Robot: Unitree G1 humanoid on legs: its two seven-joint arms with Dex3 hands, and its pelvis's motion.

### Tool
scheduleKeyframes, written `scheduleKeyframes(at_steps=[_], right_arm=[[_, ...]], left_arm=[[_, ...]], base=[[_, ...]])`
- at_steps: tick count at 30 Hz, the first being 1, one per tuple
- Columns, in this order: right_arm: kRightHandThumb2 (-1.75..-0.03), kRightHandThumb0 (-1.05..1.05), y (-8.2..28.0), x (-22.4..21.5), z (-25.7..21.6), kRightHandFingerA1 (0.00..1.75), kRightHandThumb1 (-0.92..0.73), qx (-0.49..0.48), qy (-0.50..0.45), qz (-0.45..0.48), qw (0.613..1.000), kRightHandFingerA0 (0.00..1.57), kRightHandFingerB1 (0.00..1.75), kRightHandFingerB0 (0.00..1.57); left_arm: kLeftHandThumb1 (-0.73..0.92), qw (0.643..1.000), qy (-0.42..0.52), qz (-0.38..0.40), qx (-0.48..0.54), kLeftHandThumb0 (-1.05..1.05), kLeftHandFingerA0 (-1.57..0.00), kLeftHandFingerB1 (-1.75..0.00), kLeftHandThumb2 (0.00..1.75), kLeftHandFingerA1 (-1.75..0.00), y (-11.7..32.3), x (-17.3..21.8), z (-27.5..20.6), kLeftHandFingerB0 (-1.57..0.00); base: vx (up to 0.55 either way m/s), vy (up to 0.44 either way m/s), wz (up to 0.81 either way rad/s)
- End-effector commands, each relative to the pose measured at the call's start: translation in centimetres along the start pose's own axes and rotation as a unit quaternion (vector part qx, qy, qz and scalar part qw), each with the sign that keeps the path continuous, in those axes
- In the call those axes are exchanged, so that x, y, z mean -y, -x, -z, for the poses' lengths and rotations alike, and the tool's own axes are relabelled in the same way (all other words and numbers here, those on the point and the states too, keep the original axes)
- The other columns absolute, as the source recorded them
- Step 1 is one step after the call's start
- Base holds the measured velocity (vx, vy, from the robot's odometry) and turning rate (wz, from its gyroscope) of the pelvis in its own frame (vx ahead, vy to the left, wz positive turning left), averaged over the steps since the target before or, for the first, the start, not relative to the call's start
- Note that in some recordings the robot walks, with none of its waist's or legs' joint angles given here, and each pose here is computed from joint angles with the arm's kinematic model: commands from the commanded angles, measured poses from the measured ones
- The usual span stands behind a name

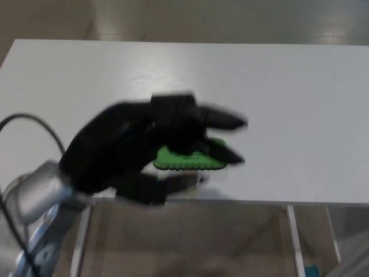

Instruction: Use the left hand to press on the green eraser and wipe the desk from center to the left and then back to center.

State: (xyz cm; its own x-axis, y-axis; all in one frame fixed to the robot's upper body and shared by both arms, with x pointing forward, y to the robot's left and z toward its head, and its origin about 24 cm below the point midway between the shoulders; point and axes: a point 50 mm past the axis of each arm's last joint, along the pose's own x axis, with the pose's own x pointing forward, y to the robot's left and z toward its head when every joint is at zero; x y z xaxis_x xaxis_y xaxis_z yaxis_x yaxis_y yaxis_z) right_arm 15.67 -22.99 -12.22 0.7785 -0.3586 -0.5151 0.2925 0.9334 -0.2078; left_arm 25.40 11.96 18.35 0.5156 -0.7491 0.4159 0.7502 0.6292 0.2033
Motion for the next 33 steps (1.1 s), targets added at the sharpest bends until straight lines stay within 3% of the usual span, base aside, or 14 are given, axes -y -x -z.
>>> scheduleKeyframes(at_steps=[1,7,8,13,14,21,22,24,33], right_arm=[[-0.58,-0.27,0.2,0.0,0.2,0.50,-0.62,0.004,-0.007,0.007,1.000,0.74,0.48,0.66],[-0.58,-0.27,0.1,-0.1,0.0,0.51,-0.62,0.006,-0.006,0.006,1.000,0.75,0.49,0.67],[-0.58,-0.27,0.2,-0.1,0.0,0.50,-0.62,0.007,-0.006,0.005,1.000,0.74,0.49,0.67],[-0.58,-0.27,0.3,-0.1,0.1,0.50,-0.62,0.010,-0.003,0.003,1.000,0.74,0.49,0.68],[-0.58,-0.29,0.2,0.0,0.0,0.49,-0.61,0.010,0.000,0.001,1.000,0.73,0.48,0.66],[-0.58,-0.30,0.1,0.0,-0.1,0.49,-0.61,0.013,0.006,-0.001,1.000,0.73,0.48,0.65],[-0.57,-0.28,0.1,0.0,-0.2,0.50,-0.62,0.016,0.007,-0.001,1.000,0.75,0.48,0.67],[-0.58,-0.28,0.2,0.0,-0.2,0.50,-0.62,0.022,0.010,-0.001,1.000,0.76,0.49,0.67],[-0.59,-0.28,0.1,-0.1,-0.4,0.52,-0.62,0.026,0.010,-0.007,1.000,0.77,0.50,0.68]], left_arm=[[0.82,0.993,-0.038,-0.106,-0.043,-0.27,-0.90,-0.37,0.65,-0.51,-2.6,-1.5,1.7,-0.55],[0.82,0.986,-0.060,-0.138,-0.067,-0.27,-0.96,-0.39,0.67,-0.54,-4.9,-2.0,3.1,-0.60],[0.85,0.983,-0.075,-0.144,-0.083,-0.22,-1.00,-0.44,0.66,-0.54,-5.6,-2.3,4.0,-0.74],[0.84,0.976,-0.093,-0.155,-0.125,-0.17,-1.01,-0.49,0.66,-0.56,-6.8,-2.7,6.4,-0.85],[0.82,0.973,-0.093,-0.162,-0.138,-0.14,-1.02,-0.55,0.66,-0.58,-6.9,-2.8,7.1,-0.93],[0.82,0.960,-0.119,-0.179,-0.182,-0.14,-1.04,-0.66,0.66,-0.60,-7.4,-2.8,9.3,-0.94],[0.82,0.956,-0.125,-0.180,-0.194,-0.16,-1.04,-0.78,0.66,-0.60,-7.6,-2.8,9.6,-0.93],[0.83,0.949,-0.137,-0.184,-0.217,-0.16,-1.05,-0.82,0.66,-0.61,-7.8,-2.9,10.3,-0.92],[0.84,0.929,-0.154,-0.193,-0.275,-0.14,-1.05,-0.85,0.65,-0.64,-6.7,-3.8,12.5,-0.89]], base=[[0.00,0.000,0.00],[0.00,0.000,0.00],[0.00,0.000,0.00],[0.00,0.000,0.00],[0.00,0.000,0.00],[0.00,0.000,0.00],[0.00,0.000,0.00],[0.00,0.000,0.00],[0.00,0.000,0.00]])
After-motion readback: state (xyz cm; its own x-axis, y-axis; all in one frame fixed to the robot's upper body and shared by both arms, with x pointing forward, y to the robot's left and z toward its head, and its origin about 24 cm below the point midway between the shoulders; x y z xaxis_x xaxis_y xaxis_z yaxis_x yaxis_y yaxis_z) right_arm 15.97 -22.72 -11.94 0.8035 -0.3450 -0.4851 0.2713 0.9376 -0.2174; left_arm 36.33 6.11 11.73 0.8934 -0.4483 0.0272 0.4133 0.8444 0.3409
